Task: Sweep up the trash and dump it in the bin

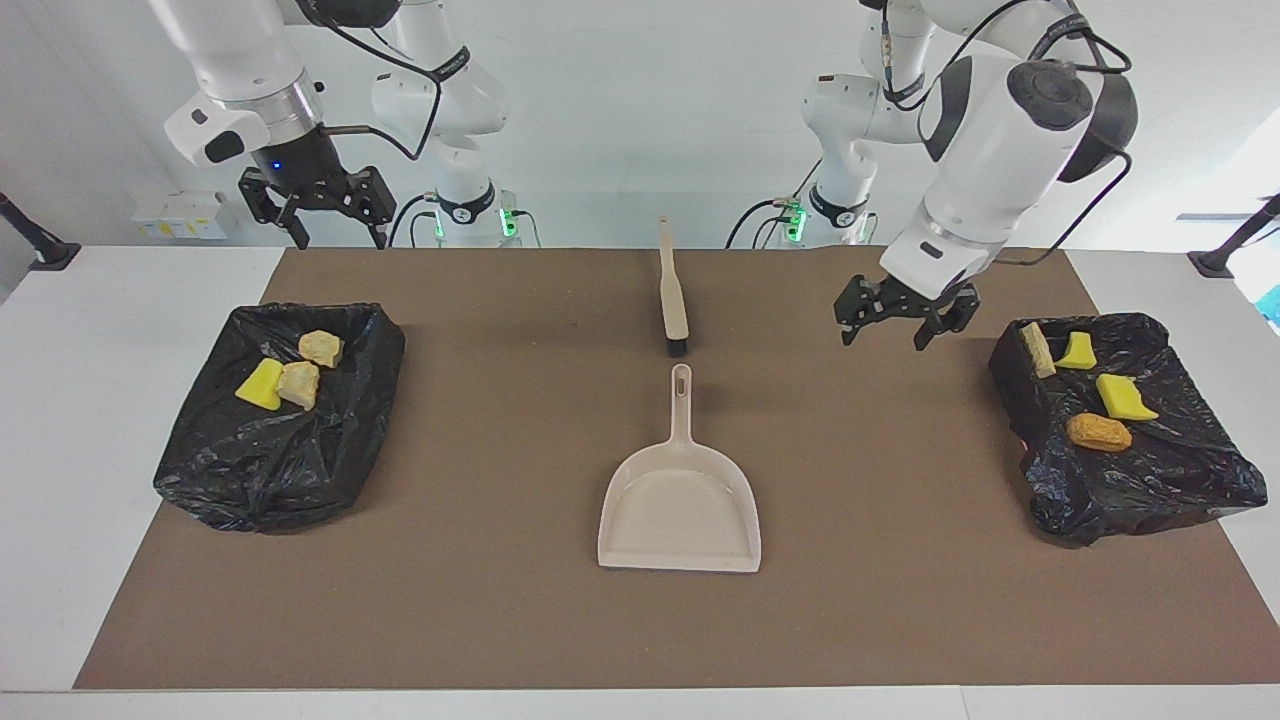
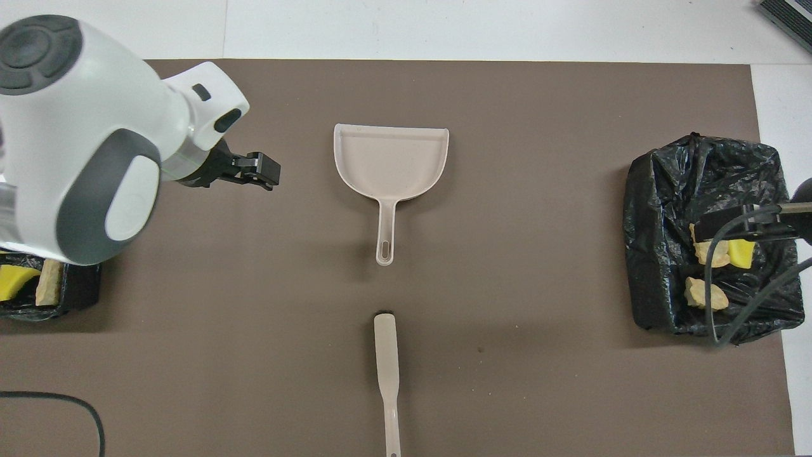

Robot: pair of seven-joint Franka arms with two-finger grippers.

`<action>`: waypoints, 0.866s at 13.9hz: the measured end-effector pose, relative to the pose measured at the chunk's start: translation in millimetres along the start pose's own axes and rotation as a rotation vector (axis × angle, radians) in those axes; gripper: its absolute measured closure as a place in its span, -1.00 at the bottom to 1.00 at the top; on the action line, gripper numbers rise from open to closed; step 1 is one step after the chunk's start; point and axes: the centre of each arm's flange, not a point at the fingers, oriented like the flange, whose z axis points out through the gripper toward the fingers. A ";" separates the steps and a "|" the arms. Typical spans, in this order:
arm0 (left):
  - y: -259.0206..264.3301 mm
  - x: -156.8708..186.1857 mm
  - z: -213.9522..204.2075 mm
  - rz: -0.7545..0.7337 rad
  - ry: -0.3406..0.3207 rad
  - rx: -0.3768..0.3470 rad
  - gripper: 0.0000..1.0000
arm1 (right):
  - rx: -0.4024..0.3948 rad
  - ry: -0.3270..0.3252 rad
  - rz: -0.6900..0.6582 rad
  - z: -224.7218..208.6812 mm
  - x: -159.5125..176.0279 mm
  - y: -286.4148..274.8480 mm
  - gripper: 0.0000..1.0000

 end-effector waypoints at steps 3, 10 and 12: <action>-48.7 -25.6 -44.8 -0.007 0.015 0.002 -1.00 | 0.000 0.000 0.000 0.0 0.0 0.0 -1.00; -72.6 -79.6 -86.6 0.031 -0.048 0.057 -1.00 | 0.000 0.000 0.000 0.0 0.0 0.0 -1.00; -74.3 -85.4 -81.7 0.031 -0.064 0.067 -1.00 | 0.000 0.000 0.000 0.0 0.0 0.0 -1.00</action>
